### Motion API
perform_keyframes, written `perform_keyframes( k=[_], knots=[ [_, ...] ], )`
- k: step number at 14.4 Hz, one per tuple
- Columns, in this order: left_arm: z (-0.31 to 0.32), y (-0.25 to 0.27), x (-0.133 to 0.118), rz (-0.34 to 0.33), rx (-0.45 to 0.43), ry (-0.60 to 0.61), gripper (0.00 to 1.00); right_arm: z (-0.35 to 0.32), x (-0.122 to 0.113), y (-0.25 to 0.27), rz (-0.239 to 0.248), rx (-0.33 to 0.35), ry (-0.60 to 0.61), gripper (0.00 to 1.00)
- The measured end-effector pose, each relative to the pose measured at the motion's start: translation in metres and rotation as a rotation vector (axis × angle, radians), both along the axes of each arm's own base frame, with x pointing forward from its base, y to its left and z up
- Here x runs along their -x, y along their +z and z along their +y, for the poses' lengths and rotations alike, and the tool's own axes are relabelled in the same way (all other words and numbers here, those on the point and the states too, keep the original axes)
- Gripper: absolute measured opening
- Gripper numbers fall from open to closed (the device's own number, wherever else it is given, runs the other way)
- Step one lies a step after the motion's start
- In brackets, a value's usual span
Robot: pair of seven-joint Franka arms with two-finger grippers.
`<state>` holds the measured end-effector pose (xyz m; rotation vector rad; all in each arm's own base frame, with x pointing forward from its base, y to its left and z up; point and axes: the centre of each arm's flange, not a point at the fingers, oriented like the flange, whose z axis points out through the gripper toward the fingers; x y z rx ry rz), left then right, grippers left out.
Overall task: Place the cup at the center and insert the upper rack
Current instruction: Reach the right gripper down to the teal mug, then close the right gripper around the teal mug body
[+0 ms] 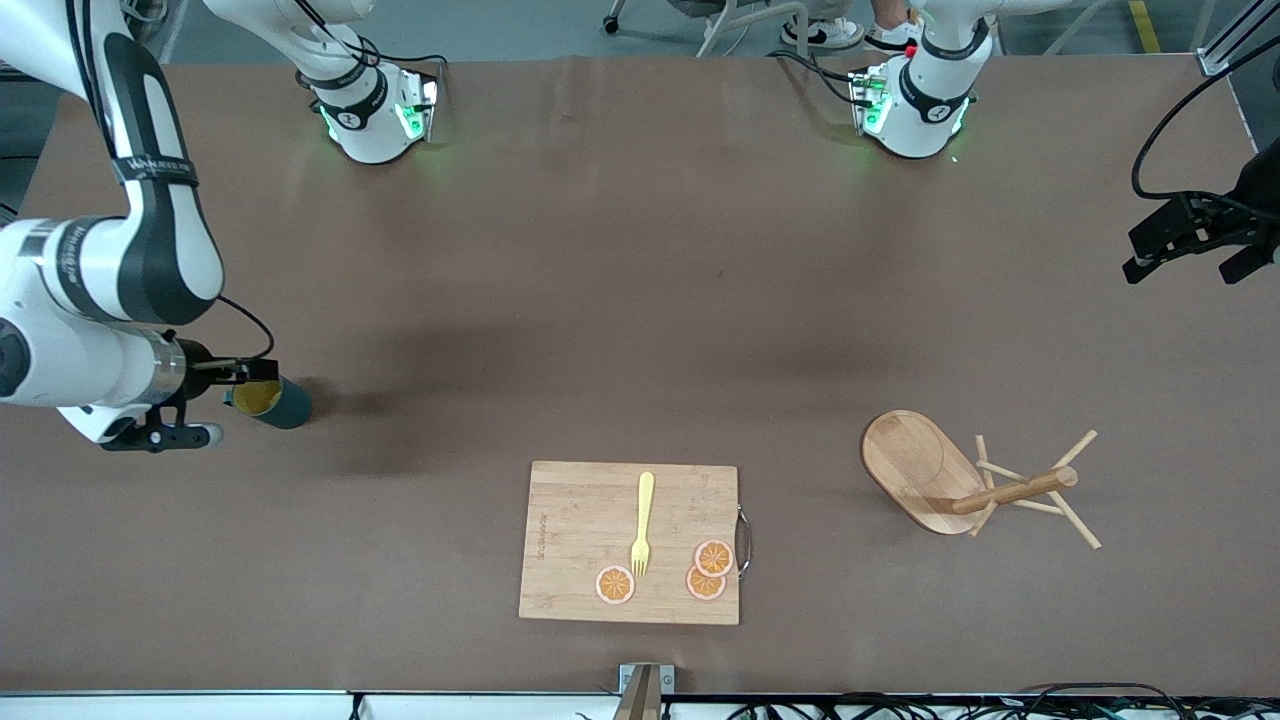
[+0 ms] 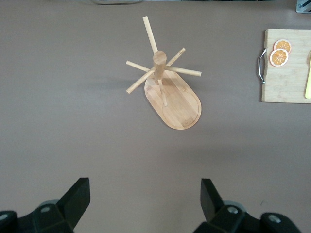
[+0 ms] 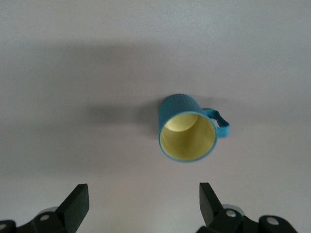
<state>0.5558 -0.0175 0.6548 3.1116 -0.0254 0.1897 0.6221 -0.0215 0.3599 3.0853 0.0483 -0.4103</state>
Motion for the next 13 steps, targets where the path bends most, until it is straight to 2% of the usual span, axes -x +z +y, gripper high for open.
perform_keyframes(
  k=[7,13],
  knots=[
    [-0.006,0.000,0.000,0.000,0.000,-0.010,1.00,-0.005,0.014,-0.049,-0.009,0.000,-0.005,0.98],
    [-0.006,0.001,0.000,-0.002,0.000,-0.011,1.00,-0.008,0.015,-0.092,0.025,0.000,-0.009,0.92]
  ],
)
